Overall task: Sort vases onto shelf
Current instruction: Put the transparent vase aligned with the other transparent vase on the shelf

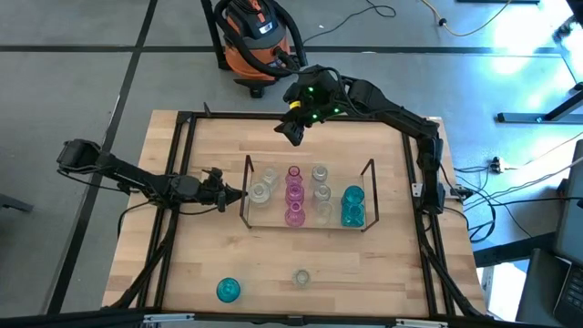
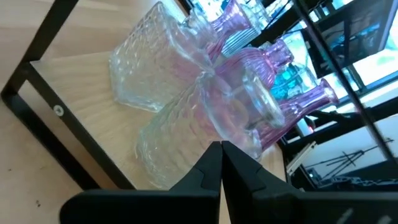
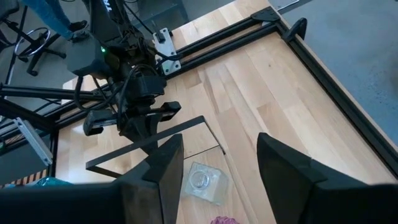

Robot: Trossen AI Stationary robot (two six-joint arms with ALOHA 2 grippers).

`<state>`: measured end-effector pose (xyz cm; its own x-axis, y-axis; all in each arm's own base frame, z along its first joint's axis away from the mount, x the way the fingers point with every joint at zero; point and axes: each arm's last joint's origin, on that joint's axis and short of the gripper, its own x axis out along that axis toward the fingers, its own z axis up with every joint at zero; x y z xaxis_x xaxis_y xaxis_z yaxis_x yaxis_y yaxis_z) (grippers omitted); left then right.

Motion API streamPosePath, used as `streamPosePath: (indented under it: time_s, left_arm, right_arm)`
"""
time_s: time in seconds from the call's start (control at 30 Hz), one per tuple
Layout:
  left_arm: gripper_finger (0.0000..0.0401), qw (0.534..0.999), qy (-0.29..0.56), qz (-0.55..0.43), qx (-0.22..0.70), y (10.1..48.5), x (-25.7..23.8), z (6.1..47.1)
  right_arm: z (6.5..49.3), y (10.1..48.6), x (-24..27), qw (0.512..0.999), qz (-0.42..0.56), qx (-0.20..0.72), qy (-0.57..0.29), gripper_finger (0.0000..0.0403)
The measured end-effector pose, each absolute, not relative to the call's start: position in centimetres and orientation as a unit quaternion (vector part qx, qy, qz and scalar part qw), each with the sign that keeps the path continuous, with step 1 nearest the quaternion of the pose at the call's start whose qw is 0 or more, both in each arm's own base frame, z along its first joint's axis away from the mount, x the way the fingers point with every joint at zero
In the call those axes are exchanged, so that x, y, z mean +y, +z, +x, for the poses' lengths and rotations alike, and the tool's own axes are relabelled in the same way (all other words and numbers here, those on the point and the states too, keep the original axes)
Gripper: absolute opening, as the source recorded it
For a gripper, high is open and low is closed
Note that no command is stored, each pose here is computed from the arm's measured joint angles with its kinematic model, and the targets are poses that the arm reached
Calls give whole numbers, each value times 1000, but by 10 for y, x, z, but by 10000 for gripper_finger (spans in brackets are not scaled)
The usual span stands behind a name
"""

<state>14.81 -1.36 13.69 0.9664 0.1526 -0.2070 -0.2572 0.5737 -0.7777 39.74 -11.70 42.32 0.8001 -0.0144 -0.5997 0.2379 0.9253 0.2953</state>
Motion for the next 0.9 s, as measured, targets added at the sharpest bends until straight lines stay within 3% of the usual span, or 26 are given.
streamPosePath:
  time_s: [0.9]
  left_arm:
    - [0, 879, 97, -463, 61, 139, 2, 150]
  right_arm:
    - [397, 423, -119, 930, 175, 307, -99, 177]
